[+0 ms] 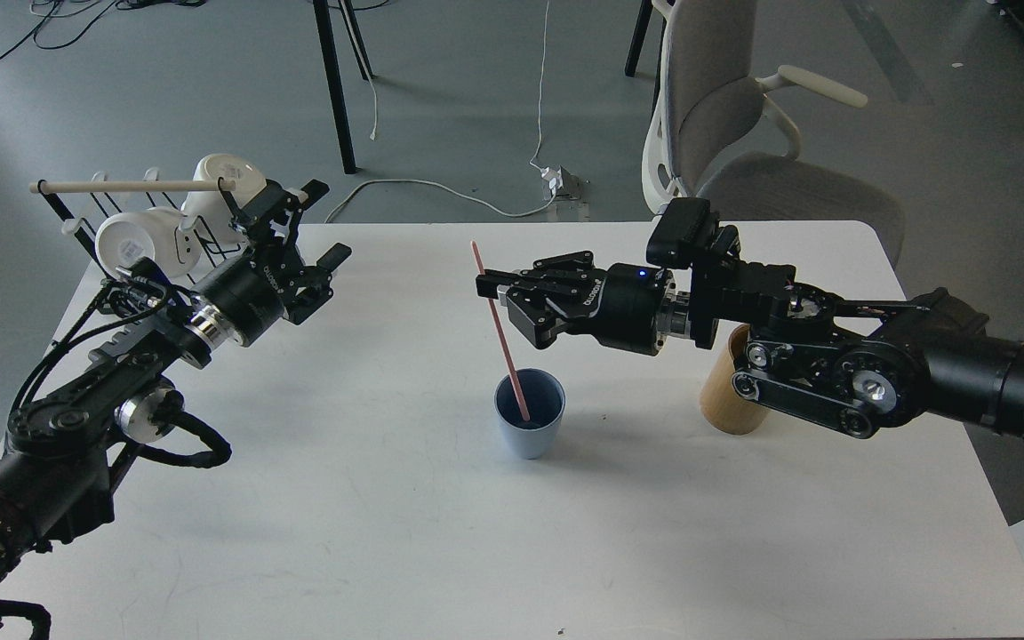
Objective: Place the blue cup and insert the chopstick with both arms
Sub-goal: 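Move the straw over the blue cup and lower it inside, then release the straw and hold the right gripper above the blue cup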
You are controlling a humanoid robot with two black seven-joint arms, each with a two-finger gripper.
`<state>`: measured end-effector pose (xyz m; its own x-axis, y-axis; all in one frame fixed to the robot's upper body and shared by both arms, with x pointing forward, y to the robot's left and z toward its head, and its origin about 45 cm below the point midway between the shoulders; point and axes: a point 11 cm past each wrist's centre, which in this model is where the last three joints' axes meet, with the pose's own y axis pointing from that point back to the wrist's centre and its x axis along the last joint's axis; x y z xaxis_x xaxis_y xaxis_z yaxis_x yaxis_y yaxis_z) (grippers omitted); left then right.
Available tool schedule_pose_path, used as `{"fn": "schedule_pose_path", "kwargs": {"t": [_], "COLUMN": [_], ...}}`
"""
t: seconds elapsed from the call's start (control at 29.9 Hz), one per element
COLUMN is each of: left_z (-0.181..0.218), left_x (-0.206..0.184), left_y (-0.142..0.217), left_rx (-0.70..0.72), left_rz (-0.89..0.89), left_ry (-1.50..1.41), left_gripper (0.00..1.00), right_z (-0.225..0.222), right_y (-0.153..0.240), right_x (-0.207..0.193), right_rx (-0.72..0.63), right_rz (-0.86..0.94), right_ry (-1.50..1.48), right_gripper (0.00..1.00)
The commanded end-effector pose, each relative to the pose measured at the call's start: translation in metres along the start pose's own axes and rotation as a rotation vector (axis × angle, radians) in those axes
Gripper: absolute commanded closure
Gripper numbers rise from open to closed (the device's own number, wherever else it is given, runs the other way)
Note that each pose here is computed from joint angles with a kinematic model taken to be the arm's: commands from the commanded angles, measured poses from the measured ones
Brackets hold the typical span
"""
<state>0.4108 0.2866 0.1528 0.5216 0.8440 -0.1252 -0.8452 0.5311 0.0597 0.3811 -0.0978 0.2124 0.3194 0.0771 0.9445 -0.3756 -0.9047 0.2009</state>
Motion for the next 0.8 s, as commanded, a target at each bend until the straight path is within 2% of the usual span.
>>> {"fn": "schedule_pose_path", "kwargs": {"t": [0.0, 0.13, 0.17, 0.23, 0.3, 0.37, 0.4, 0.57, 0.77], "left_z": [-0.002, -0.002, -0.002, -0.002, -0.003, -0.002, -0.002, 0.008, 0.043], "left_x": [0.000, 0.001, 0.001, 0.001, 0.000, 0.000, 0.000, 0.000, 0.001], "left_y": [0.000, 0.000, 0.000, 0.000, 0.000, 0.000, -0.001, -0.006, -0.024], "left_rx": [0.003, 0.005, 0.005, 0.005, 0.006, 0.005, 0.004, -0.021, -0.098], "left_rz": [0.003, 0.007, 0.007, 0.006, 0.005, 0.004, 0.003, -0.001, -0.008], "left_ry": [0.003, 0.001, 0.001, 0.003, 0.002, 0.001, 0.002, -0.001, -0.002], "left_gripper": [0.04, 0.04, 0.04, 0.04, 0.04, 0.04, 0.04, 0.04, 0.04], "right_z": [-0.003, -0.002, -0.002, -0.002, -0.001, 0.001, 0.002, 0.009, 0.059], "right_y": [-0.001, 0.000, 0.000, 0.000, 0.001, 0.002, 0.002, 0.003, 0.047], "right_x": [-0.006, -0.007, -0.007, -0.009, -0.009, -0.006, -0.004, 0.025, 0.098], "right_rx": [0.005, 0.002, 0.002, -0.002, -0.006, -0.014, -0.017, -0.044, -0.201], "right_rz": [0.001, 0.000, -0.001, 0.002, 0.007, 0.017, 0.025, 0.125, 0.505], "right_ry": [-0.008, -0.012, -0.013, -0.025, -0.030, -0.039, -0.040, -0.088, -0.507], "right_gripper": [0.97, 0.85, 0.76, 0.43, 0.31, 0.12, 0.05, 0.02, 0.01]}}
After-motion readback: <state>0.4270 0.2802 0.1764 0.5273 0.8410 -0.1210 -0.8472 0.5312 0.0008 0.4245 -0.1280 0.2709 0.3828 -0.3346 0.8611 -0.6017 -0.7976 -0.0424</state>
